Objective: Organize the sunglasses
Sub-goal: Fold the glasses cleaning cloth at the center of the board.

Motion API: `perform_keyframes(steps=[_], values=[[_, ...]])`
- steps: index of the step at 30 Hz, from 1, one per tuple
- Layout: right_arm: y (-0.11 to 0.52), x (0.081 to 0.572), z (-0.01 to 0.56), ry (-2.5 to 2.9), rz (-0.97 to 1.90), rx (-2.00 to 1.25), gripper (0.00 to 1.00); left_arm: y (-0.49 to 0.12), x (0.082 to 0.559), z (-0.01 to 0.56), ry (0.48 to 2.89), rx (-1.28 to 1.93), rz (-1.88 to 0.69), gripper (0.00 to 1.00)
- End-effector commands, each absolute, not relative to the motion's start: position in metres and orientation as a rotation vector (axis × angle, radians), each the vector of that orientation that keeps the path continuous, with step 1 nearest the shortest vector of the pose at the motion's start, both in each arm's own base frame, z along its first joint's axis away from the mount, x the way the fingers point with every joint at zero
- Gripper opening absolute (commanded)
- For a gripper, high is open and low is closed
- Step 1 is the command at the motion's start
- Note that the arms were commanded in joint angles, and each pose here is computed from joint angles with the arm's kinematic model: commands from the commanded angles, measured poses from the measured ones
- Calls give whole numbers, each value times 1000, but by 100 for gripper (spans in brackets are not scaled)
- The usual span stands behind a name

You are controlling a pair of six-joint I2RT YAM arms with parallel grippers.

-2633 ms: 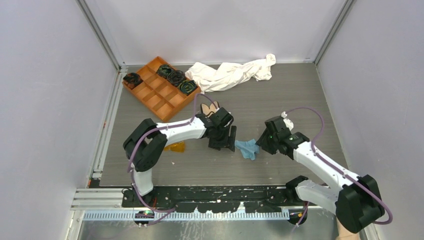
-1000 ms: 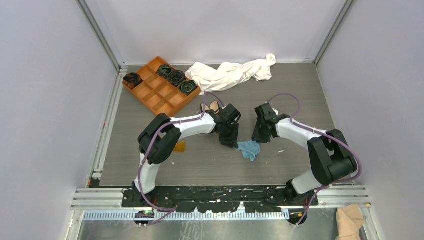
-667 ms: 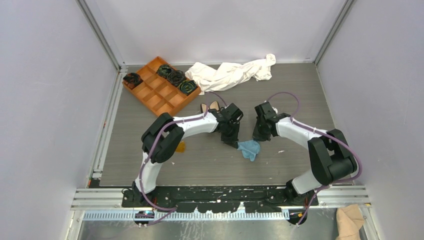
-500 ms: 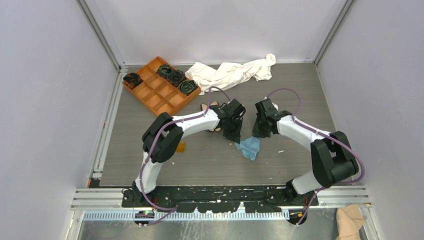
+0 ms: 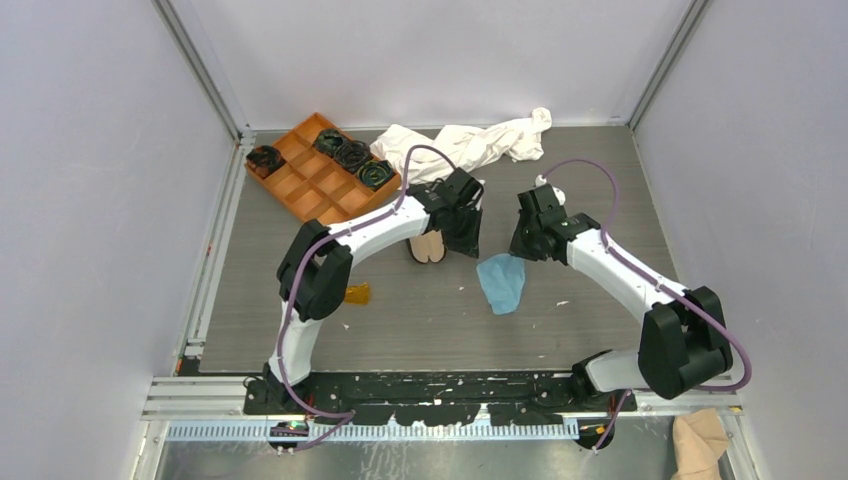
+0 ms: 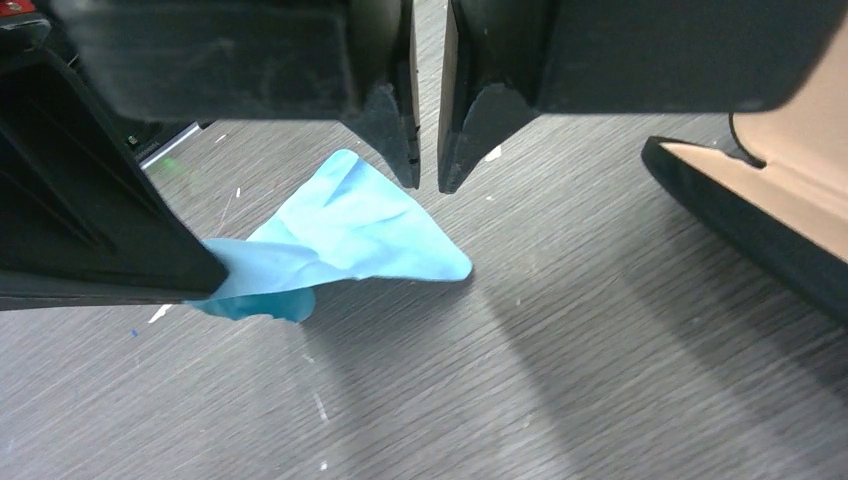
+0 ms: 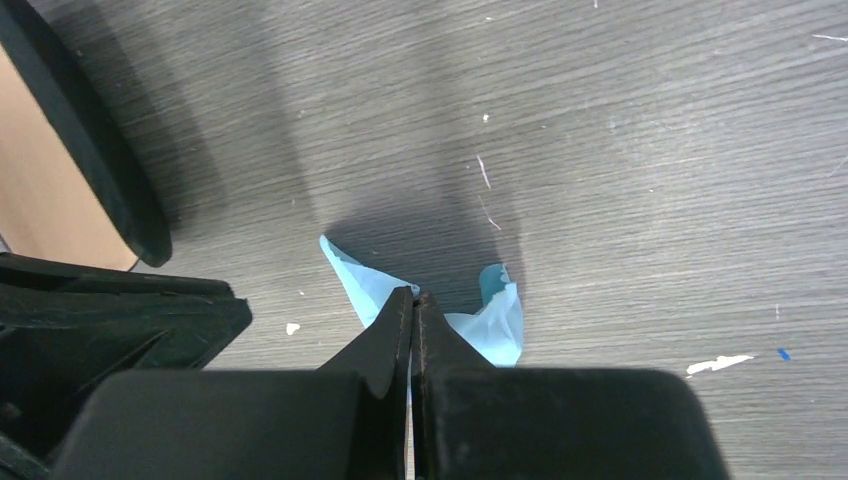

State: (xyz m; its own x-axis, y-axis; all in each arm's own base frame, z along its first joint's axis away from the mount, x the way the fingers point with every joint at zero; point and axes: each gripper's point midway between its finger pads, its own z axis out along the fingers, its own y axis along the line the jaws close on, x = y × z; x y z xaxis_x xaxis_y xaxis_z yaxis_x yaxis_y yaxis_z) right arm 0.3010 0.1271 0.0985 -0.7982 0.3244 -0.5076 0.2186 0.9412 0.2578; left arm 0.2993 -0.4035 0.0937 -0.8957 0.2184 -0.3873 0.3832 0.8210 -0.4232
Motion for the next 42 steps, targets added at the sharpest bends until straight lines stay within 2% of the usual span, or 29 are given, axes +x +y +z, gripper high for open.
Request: perform_keyframes(steps=[1, 3, 6, 9, 13, 14, 19, 22, 31, 42], values=[[111, 298, 89, 2522, 148, 389, 0, -393, 283, 96, 2714, 478, -751, 17], [98, 299, 87, 2505, 67, 404, 2, -393, 278, 90, 2733, 476, -763, 20], [85, 313, 85, 2474, 12, 441, 12, -395, 277, 86, 2745, 467, -778, 21], [77, 324, 83, 2508, -17, 467, 40, -400, 270, 88, 2754, 482, -794, 23], [73, 318, 97, 2470, -12, 477, 61, -400, 245, 89, 2775, 529, -739, 47], [69, 313, 101, 2457, -14, 488, 63, -400, 237, 88, 2785, 530, -722, 51], [57, 280, 114, 2410, 29, 557, 65, -400, 201, 68, 2832, 451, -521, 54], [59, 259, 116, 2394, 100, 596, 65, -411, 193, 59, 2831, 393, -530, 55], [51, 222, 139, 2320, 178, 641, 69, -423, 214, 36, 2778, 173, -476, 53], [57, 221, 149, 2309, 234, 631, 70, -448, 216, 22, 2794, 174, -496, 41]])
